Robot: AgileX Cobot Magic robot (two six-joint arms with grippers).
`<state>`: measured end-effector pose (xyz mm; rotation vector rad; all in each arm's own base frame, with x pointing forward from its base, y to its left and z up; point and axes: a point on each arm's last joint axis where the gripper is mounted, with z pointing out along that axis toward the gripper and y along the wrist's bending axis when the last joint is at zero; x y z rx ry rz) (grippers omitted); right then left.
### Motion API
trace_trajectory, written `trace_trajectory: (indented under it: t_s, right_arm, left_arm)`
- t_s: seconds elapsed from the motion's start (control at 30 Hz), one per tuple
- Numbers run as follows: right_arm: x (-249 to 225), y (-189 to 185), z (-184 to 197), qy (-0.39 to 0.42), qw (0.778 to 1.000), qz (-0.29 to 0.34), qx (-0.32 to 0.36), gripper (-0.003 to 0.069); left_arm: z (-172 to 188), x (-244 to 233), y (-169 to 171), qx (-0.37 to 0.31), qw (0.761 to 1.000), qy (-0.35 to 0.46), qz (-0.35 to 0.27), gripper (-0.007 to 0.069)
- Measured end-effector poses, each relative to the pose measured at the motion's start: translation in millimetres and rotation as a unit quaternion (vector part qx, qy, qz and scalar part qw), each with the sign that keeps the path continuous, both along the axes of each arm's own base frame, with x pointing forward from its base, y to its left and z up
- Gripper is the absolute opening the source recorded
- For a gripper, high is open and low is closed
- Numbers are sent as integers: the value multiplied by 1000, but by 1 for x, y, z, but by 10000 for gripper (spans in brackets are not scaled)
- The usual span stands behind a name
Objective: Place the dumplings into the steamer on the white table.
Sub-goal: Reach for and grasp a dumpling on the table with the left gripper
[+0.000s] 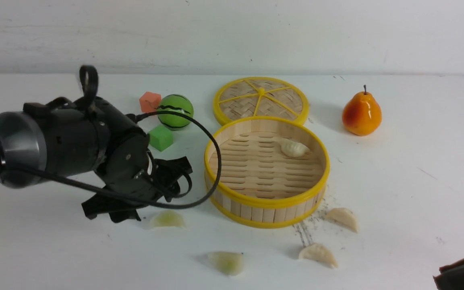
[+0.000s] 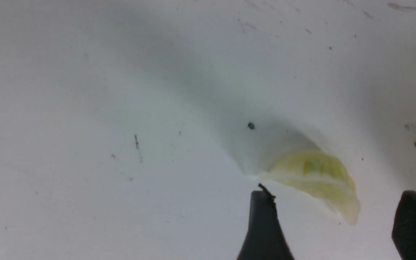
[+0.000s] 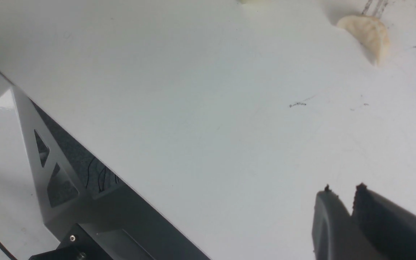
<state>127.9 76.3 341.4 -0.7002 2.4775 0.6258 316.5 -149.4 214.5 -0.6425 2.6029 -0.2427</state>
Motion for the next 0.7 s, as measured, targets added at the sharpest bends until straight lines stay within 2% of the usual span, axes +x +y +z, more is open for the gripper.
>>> trace_trajectory:
  t_s: [0.1,0.3,0.47,0.7]
  right_arm:
    - [1,0,1,-8,1000,0,0,95]
    - [2,0,1,-19,1000,5,-1,95]
    - [2,0,1,-19,1000,6,-2,95]
    - [1,0,1,-16,1000,8,-3,96]
  left_arm:
    - [-7,6,-1,-6,1000,20,-22,454]
    - [-35,10,-7,-12,998,61,-19,454]
    - [-49,17,-12,-38,998,54,13,454]
    - [-47,24,-14,-63,997,19,31,454]
